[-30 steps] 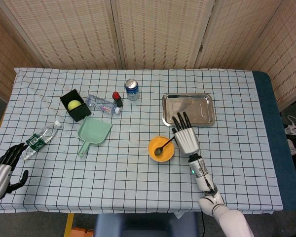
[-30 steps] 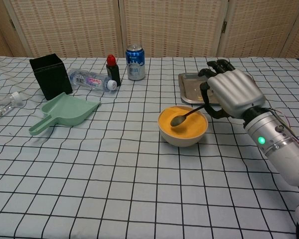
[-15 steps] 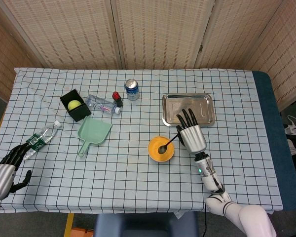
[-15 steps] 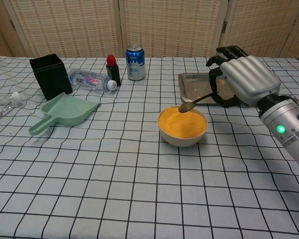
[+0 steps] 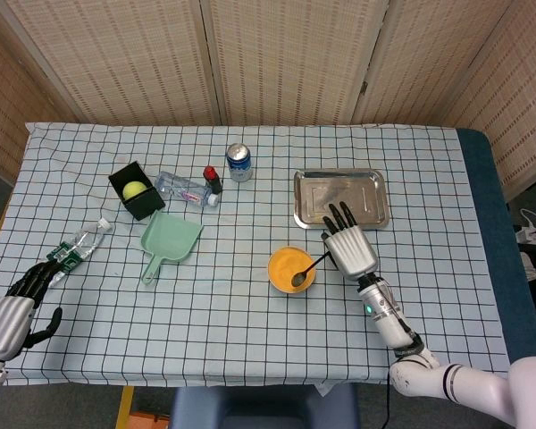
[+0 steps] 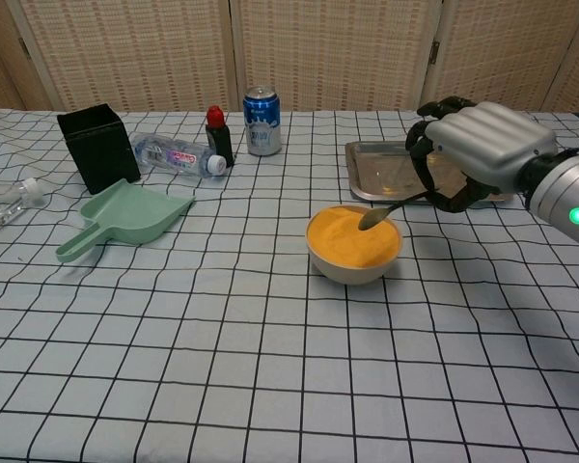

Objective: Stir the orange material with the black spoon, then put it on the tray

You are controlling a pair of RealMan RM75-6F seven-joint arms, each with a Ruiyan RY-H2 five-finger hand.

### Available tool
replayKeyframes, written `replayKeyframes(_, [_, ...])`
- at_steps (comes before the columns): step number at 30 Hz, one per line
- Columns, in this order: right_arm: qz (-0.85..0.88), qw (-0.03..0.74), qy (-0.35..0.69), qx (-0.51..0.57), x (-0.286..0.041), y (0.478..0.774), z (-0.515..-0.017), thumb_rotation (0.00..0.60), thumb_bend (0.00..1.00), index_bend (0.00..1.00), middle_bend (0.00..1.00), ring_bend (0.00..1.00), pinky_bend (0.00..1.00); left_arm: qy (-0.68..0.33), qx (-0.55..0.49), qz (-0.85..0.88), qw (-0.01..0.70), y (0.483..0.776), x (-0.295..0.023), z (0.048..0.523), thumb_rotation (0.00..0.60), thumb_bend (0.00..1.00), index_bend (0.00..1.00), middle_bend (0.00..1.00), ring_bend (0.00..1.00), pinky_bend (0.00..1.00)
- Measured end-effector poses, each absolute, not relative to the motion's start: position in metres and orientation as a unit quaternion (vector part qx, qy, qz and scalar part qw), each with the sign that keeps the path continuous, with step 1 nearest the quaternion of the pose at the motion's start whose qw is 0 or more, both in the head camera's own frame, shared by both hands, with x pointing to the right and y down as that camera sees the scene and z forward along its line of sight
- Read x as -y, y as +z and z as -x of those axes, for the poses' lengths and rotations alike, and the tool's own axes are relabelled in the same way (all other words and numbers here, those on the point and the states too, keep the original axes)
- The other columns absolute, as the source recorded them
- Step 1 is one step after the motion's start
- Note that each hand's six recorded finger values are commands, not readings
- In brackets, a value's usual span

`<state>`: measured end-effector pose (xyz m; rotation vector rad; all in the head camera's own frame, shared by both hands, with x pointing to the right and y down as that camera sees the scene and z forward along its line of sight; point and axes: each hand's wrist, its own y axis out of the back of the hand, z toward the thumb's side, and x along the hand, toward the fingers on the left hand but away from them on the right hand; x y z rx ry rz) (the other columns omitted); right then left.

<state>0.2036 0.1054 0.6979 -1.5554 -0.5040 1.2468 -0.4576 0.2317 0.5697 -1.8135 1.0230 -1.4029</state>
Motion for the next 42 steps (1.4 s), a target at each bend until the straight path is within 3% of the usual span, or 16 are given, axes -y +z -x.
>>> replayKeyframes(8, [0.622,0.502,0.585,0.137,-0.092,0.702,-0.203,0.6,0.67,0.9,0.24,0.0,0.02,-0.528,-0.39,0.688,0.31,0.567,-0.232,0.459,0.6,0.52,0.0,0.02,0.0,0.19])
replayKeyframes(19, [0.622,0.472,0.608,0.141,-0.075,0.722,-0.173,0.6,0.7,0.92,0.24,0.0,0.02,-0.521,-0.399,0.688,0.311,0.562,-0.232,0.461,0.6,0.52,0.0,0.02,0.0,0.19])
replayKeyframes(42, [0.532,0.551,0.642,0.031,-0.064,0.72,-0.146,0.6,0.75,0.96,0.24,0.0,0.02,-0.516,-0.406,0.689,0.307,0.559,-0.23,0.464,0.6,0.52,0.0,0.02,0.0,0.19])
